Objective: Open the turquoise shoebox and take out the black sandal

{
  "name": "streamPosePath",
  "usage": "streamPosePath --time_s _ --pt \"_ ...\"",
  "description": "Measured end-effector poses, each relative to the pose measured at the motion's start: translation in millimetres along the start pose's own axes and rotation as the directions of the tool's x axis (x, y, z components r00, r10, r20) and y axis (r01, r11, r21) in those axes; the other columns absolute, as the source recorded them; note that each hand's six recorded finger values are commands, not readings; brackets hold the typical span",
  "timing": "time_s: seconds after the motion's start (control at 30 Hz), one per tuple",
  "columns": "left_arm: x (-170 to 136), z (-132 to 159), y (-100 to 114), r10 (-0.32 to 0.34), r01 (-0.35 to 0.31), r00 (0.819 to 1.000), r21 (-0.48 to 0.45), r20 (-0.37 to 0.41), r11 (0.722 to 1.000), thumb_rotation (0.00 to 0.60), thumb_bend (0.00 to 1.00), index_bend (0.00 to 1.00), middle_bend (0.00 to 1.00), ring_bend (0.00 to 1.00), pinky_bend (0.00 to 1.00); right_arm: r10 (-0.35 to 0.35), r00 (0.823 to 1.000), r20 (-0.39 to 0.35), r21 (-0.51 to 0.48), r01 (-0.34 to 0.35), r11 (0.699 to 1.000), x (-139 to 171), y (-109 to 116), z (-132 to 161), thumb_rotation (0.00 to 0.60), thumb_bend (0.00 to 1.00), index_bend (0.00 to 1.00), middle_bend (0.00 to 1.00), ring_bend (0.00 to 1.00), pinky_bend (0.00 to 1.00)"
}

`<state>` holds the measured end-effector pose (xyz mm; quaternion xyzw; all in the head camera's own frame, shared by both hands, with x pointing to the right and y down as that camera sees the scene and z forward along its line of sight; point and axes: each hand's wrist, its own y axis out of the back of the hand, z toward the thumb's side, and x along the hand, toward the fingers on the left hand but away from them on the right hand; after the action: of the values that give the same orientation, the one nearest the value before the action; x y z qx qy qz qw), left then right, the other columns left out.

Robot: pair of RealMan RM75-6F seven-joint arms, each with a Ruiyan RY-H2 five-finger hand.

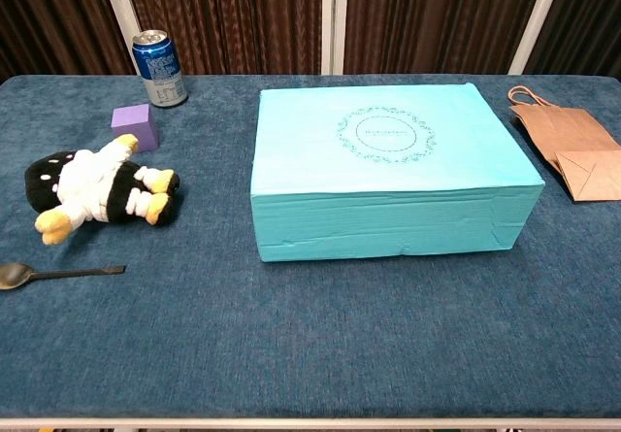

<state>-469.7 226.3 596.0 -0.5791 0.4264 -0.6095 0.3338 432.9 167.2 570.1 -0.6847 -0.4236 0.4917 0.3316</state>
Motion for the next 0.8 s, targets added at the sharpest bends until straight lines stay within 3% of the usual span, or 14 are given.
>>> streamPosePath --time_s 0.43,0.8 --pt "0.2 1.8 -0.4 -0.001 0.001 1.0 -0.012 0.007 1.0 0.6 0.0 0.16 0.1 0.02 0.12 0.018 0.999 -0.026 0.037 -0.017 0.999 -8.8 -2.3 2.4 0.6 0.16 0.1 0.13 0.0 0.0" --pt "-0.4 3.7 -0.4 -0.005 0.005 1.0 -0.024 0.009 1.0 0.6 0.0 0.16 0.1 0.02 0.12 0.12 0.991 -0.056 0.182 -0.108 0.977 -73.8 -24.0 -2.7 0.6 0.12 0.1 0.13 0.0 0.0"
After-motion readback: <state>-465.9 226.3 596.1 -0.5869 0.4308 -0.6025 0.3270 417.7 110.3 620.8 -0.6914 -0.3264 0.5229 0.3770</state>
